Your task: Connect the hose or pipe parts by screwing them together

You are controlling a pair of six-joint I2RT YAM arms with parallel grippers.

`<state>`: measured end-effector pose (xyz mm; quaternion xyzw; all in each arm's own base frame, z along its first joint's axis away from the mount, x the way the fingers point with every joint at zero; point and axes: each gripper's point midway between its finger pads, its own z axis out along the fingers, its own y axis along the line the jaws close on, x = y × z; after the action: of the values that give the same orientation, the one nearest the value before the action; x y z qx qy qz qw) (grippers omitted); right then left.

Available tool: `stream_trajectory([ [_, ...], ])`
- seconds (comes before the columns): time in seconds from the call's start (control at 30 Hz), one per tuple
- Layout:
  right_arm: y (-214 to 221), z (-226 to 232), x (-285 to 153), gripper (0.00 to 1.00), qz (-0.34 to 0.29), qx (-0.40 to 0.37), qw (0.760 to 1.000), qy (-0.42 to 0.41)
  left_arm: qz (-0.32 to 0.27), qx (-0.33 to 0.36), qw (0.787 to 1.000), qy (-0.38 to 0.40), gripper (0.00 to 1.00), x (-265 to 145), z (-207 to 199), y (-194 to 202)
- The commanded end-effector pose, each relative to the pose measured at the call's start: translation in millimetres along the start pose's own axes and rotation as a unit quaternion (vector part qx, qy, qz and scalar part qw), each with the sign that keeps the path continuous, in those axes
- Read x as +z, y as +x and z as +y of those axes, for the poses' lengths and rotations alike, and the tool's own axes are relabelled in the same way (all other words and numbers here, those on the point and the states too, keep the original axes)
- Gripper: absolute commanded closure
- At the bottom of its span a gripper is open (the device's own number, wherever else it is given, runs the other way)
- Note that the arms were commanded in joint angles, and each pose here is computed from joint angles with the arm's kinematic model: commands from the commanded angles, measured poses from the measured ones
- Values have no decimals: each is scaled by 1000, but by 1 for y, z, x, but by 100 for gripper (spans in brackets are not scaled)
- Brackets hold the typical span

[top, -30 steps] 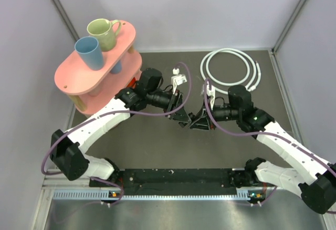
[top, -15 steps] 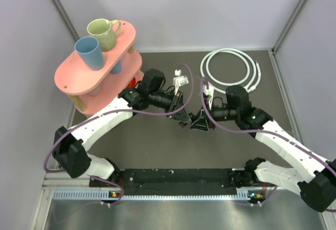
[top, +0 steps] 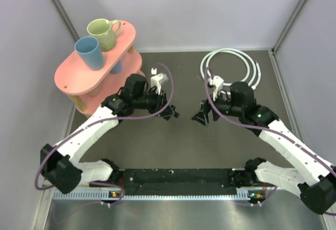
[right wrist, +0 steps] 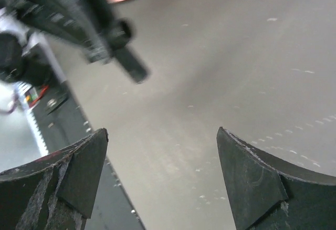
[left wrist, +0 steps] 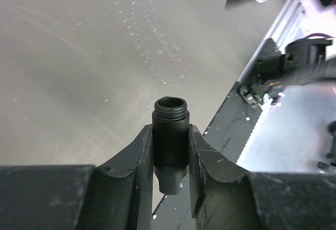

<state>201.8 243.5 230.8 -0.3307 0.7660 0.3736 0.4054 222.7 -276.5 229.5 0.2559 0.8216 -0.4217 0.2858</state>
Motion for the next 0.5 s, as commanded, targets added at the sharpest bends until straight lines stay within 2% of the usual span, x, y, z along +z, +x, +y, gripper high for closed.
stream_trajectory([
  [0.0,-53,-84,-33,16,-54,26,975,212,-30,27,997,-72,100,-13,23,9],
  [0.13,-83,-175,-63,16,-76,90,924,365,-45,45,996,-61,100,-25,10,11],
  [0.23,-89,-241,-76,17,-60,104,879,461,-37,65,995,-60,100,-32,3,15],
  [0.33,-96,-281,-84,17,-47,104,854,507,-28,84,993,-84,100,-39,10,23],
  [0.37,-85,-300,-75,17,-26,113,850,514,-26,89,992,-83,100,-38,8,26],
  [0.43,-85,-325,-81,17,-25,134,837,530,-28,96,993,-58,100,-36,-1,30],
  [0.47,-71,-341,-73,18,-7,150,834,532,-27,99,993,-51,100,-36,-5,30],
])
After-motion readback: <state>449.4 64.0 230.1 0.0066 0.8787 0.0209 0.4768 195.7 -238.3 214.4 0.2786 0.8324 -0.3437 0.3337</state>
